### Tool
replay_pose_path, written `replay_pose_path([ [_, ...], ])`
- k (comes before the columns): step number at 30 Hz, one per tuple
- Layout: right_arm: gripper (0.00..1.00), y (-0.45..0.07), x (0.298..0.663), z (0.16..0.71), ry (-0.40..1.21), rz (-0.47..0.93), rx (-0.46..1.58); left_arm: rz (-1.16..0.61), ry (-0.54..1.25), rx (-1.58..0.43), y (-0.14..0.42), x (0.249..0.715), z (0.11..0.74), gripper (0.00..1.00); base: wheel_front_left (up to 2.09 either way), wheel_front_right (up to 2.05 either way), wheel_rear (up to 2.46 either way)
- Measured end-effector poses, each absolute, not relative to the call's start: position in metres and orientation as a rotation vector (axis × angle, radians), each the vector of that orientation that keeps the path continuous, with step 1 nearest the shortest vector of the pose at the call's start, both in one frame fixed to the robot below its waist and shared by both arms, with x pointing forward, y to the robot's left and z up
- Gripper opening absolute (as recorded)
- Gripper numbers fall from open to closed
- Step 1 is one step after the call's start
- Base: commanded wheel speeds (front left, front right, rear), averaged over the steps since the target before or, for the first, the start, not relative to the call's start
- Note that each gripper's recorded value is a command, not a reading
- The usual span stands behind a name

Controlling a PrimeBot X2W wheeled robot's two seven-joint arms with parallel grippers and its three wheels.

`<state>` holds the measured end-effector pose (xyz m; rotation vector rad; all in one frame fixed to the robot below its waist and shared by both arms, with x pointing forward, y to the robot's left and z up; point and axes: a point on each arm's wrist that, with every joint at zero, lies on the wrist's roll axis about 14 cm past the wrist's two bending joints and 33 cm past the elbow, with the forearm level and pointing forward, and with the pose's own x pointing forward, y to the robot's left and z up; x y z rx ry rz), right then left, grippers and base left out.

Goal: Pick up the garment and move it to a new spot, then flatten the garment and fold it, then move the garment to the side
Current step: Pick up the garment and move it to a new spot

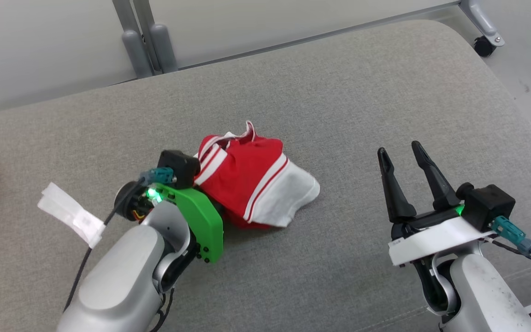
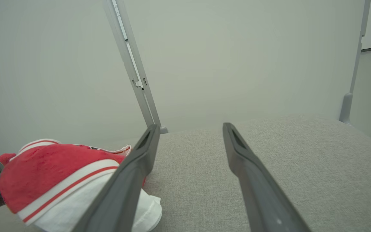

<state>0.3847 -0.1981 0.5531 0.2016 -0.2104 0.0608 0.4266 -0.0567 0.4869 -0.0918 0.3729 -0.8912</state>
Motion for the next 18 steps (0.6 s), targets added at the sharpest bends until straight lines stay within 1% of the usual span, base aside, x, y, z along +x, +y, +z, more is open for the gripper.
replay_pose_path([
  [1,1.00,-0.196,0.385,0.550,-0.200,0.065,0.202,-0.881,0.395,-0.077,-0.055,0.425,0.472,1.00,0.00,0.00,0.00],
  [3,1.00,-0.194,0.386,0.546,-0.188,0.073,0.202,-0.864,0.407,-0.062,-0.053,0.424,0.455,1.00,0.00,0.00,0.00],
  [6,1.00,-0.192,0.388,0.543,-0.176,0.086,0.195,-0.842,0.384,-0.076,-0.050,0.426,0.450,1.00,0.00,0.00,0.00],
  [9,1.00,-0.183,0.389,0.540,-0.166,0.113,0.199,-0.825,0.353,-0.071,-0.043,0.428,0.454,1.00,0.00,0.00,0.00],
  [12,1.00,-0.176,0.390,0.543,-0.173,0.138,0.203,-0.787,0.311,-0.057,-0.023,0.433,0.463,1.00,0.00,0.00,0.00],
  [16,1.00,-0.171,0.390,0.545,-0.177,0.160,0.199,-0.718,0.226,-0.065,0.008,0.440,0.485,1.00,0.00,0.00,0.00],
  [18,1.00,-0.168,0.390,0.547,-0.183,0.172,0.199,-0.655,0.176,-0.065,0.031,0.444,0.497,1.00,0.00,0.00,0.00],
])
